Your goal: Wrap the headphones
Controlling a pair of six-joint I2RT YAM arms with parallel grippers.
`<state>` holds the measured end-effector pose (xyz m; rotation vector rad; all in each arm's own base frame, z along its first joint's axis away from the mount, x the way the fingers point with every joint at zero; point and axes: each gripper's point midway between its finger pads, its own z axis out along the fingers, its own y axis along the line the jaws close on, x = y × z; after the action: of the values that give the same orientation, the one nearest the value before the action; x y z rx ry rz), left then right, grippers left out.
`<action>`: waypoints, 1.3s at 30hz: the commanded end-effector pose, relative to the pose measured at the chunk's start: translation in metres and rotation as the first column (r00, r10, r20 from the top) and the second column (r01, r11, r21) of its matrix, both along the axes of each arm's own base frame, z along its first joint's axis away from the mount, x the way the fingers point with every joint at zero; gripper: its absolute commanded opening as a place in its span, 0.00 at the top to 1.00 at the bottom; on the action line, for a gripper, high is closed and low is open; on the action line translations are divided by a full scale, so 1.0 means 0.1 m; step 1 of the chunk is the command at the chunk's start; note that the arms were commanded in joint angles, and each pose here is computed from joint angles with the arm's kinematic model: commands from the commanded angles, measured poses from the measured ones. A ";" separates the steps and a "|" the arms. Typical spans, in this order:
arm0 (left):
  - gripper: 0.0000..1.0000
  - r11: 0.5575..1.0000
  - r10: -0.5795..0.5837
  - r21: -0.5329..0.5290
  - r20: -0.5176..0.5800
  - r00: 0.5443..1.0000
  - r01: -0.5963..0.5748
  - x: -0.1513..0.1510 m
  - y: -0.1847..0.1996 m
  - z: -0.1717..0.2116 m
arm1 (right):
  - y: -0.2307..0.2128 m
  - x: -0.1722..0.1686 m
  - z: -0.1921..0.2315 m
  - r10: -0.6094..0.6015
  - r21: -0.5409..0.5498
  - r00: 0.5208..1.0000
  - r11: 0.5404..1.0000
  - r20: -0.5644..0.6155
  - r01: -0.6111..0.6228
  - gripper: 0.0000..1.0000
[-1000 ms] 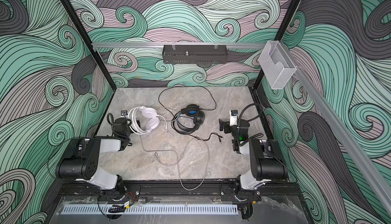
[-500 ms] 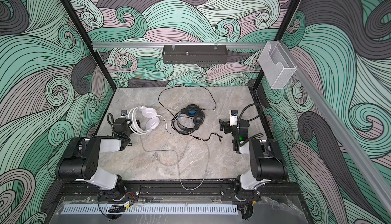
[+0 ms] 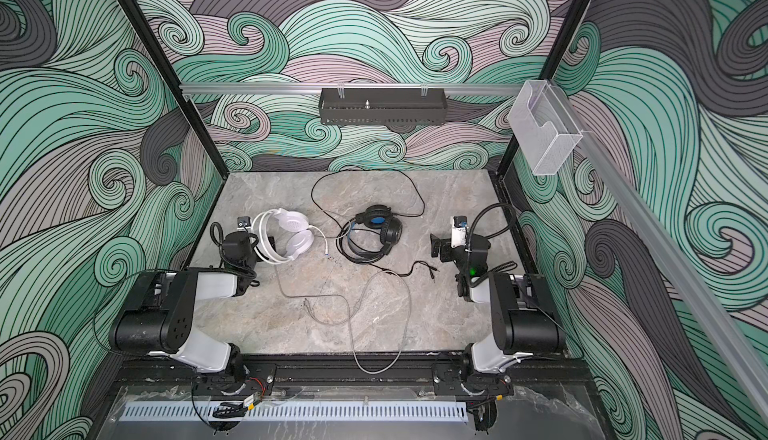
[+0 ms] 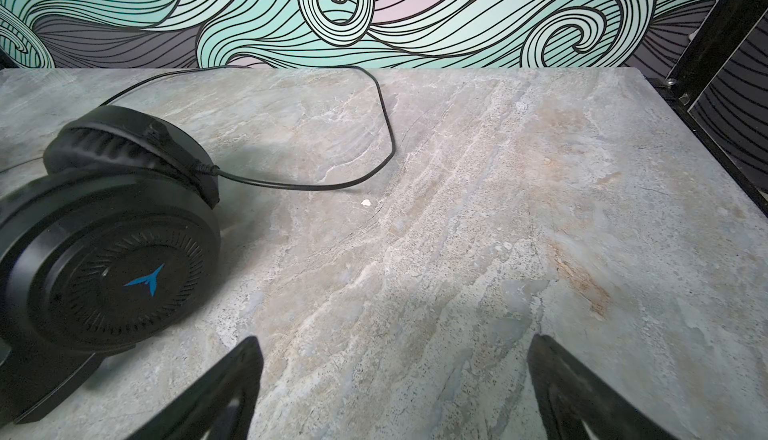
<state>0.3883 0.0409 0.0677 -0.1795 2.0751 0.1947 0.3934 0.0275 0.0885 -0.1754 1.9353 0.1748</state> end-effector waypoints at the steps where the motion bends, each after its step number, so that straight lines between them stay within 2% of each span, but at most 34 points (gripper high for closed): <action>1: 0.01 1.000 0.005 -0.013 0.054 0.999 -0.004 0.08 0.01 0.16 | 0.00 0.00 0.05 0.005 -0.008 1.000 1.000 0.026 -0.004 0.01; 10: 0.01 1.000 -0.017 -0.009 0.055 0.998 0.017 0.10 -0.01 0.19 | 0.00 0.00 0.05 0.005 -0.008 1.000 1.000 0.026 -0.005 0.00; 12: 0.01 0.996 -0.088 -0.001 0.009 0.996 0.088 0.16 -0.11 0.26 | 0.00 0.00 0.06 0.000 -0.011 1.000 1.000 0.028 0.000 0.00; 14: 0.01 0.997 -0.074 -0.039 -0.082 0.994 0.071 0.19 -0.11 0.34 | -0.07 0.05 0.09 -0.063 -0.030 0.998 0.998 0.018 0.064 0.00; 15: 0.01 0.995 -0.088 -0.052 -0.101 0.991 0.083 0.20 -0.14 0.36 | -0.11 0.09 0.13 -0.095 -0.045 0.995 0.994 -0.005 0.095 0.00; 18: 0.01 0.988 -0.136 -0.084 -0.123 0.983 0.126 0.19 -0.25 0.52 | -0.05 0.13 0.22 -0.086 -0.079 0.994 0.994 -0.072 0.080 0.00; 21: 0.01 0.979 -0.179 -0.124 -0.123 0.976 0.164 0.16 -0.38 0.73 | -0.02 0.14 0.43 -0.135 -0.146 0.988 0.982 -0.077 0.123 0.00; 24: 0.01 0.969 -0.221 -0.147 -0.143 0.965 0.200 0.10 -0.57 0.87 | -0.04 0.17 0.73 -0.204 -0.115 0.975 0.974 -0.087 0.194 0.01; 26: 0.01 0.974 -0.166 -0.182 -0.153 0.974 0.137 0.03 -0.54 0.94 | -0.04 0.17 0.87 -0.238 -0.083 0.963 0.970 -0.123 0.229 0.00; 30: 0.01 0.964 -0.094 -0.262 -0.215 0.972 0.036 -0.13 -0.52 0.99 | 0.15 0.18 1.10 -0.220 -0.033 0.960 0.975 -0.172 0.218 0.00; 32: 0.01 0.955 -0.062 -0.295 -0.306 0.950 -0.033 -0.28 -0.51 0.95 | 0.31 0.21 1.20 -0.191 -0.048 0.960 0.982 -0.203 0.185 0.01; 34: 0.01 0.939 -0.055 -0.331 -0.416 0.908 -0.095 -0.47 -0.54 0.87 | 0.46 0.23 1.24 -0.173 -0.095 0.954 0.983 -0.244 0.154 0.00; 36: 0.01 0.923 -0.091 -0.370 -0.483 0.871 -0.109 -0.61 -0.63 0.77 | 0.60 0.25 1.27 -0.163 -0.134 0.947 0.982 -0.275 0.130 0.00; 39: 0.01 0.888 -0.135 -0.434 -0.558 0.818 -0.150 -0.86 -0.76 0.59 | 0.78 0.25 1.33 -0.128 -0.114 0.945 0.989 -0.301 0.097 0.01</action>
<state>0.3505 -0.0209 0.1587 -0.3459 2.4907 -0.1902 0.4352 0.1060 0.2433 -0.1116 2.1223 0.0704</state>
